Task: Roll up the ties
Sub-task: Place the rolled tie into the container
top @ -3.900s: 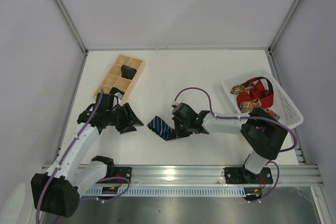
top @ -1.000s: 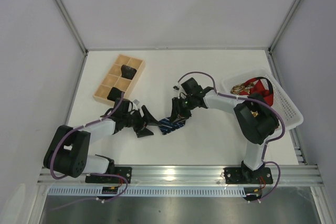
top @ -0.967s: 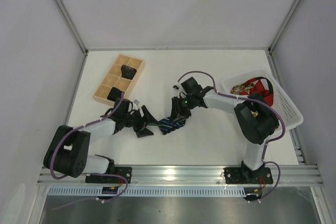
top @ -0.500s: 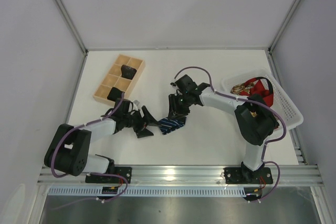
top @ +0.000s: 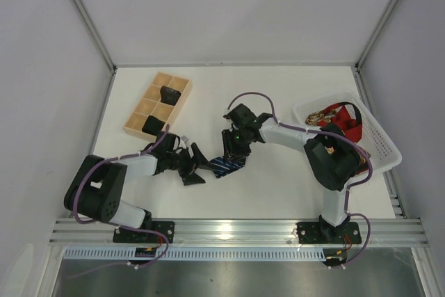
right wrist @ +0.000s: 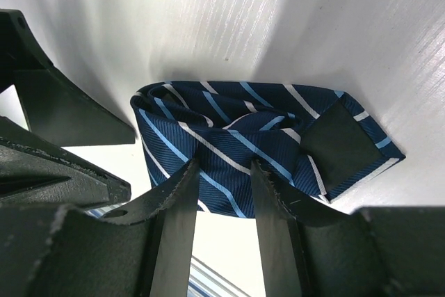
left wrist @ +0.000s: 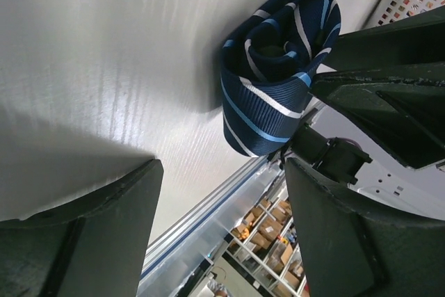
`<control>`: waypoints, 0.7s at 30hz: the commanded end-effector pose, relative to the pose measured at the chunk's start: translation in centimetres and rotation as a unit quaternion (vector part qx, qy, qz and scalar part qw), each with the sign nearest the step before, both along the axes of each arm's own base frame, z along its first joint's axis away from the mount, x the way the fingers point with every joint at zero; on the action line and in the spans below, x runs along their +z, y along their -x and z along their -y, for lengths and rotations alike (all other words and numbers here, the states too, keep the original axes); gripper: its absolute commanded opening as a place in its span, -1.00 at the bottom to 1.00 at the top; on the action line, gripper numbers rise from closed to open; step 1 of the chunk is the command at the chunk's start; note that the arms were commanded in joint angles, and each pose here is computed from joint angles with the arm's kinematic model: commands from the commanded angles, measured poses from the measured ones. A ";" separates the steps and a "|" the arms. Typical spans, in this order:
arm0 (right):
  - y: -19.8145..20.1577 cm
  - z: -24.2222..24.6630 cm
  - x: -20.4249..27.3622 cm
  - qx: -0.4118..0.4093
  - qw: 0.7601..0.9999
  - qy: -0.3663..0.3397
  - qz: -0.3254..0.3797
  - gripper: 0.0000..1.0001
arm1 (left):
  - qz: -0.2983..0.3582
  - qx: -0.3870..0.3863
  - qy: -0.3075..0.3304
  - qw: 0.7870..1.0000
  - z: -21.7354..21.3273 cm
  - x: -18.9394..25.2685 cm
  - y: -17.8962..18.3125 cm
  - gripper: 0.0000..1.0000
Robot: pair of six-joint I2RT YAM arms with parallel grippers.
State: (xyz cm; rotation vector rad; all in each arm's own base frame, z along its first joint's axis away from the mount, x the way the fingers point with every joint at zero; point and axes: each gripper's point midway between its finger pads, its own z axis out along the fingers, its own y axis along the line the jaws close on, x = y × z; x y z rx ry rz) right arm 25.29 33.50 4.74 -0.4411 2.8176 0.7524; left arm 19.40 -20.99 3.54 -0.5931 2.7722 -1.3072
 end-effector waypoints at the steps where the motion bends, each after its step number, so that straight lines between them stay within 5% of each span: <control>1: -1.0 0.8 -1.6 0.001 0.999 0.030 0.017 -0.16 | 0.015 -0.006 0.008 1.000 0.7 0.3 -1.0 0.57; 21: -0.6 1.9 -2.8 -0.020 1.000 -0.006 -0.023 -0.19 | -0.015 0.044 0.016 0.999 2.4 -0.5 -2.7 0.57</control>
